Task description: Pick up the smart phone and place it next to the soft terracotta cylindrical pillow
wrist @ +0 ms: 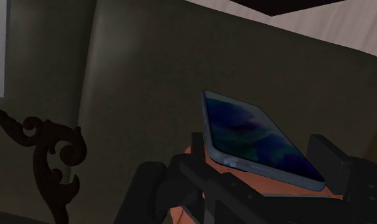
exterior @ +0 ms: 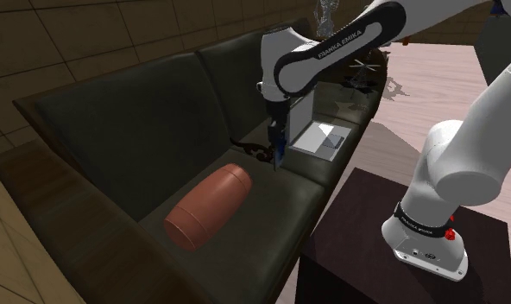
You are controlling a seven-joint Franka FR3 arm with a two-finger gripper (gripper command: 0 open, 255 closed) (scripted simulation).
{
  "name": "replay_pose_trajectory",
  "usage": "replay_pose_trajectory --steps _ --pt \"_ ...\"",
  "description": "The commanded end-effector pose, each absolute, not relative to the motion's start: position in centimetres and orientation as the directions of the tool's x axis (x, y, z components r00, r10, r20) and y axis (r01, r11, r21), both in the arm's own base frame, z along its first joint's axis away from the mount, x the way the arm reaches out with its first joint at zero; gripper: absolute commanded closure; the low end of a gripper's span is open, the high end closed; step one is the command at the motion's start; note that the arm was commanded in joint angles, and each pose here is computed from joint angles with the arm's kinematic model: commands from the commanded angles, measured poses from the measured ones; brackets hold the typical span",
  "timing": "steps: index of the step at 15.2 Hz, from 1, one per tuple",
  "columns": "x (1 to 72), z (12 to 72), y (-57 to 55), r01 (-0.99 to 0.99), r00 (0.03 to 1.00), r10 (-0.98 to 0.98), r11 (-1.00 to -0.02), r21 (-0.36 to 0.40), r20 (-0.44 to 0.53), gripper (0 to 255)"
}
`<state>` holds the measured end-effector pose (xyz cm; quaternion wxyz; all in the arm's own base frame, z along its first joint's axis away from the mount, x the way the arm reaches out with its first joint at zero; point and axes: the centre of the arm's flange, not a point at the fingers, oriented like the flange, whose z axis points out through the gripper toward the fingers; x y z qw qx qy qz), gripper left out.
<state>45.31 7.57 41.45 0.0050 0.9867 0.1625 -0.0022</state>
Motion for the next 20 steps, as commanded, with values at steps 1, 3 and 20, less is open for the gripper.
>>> replay_pose_trajectory --steps 1,3,20 --pt "44.3 41.3 10.0 0.319 0.948 0.319 -0.948 0.009 -0.006 255" --pt "43.2 41.3 12.4 0.319 0.948 0.319 -0.948 0.009 -0.006 255" --pt "37.5 38.1 25.0 0.319 0.948 0.319 -0.948 0.009 -0.006 255"
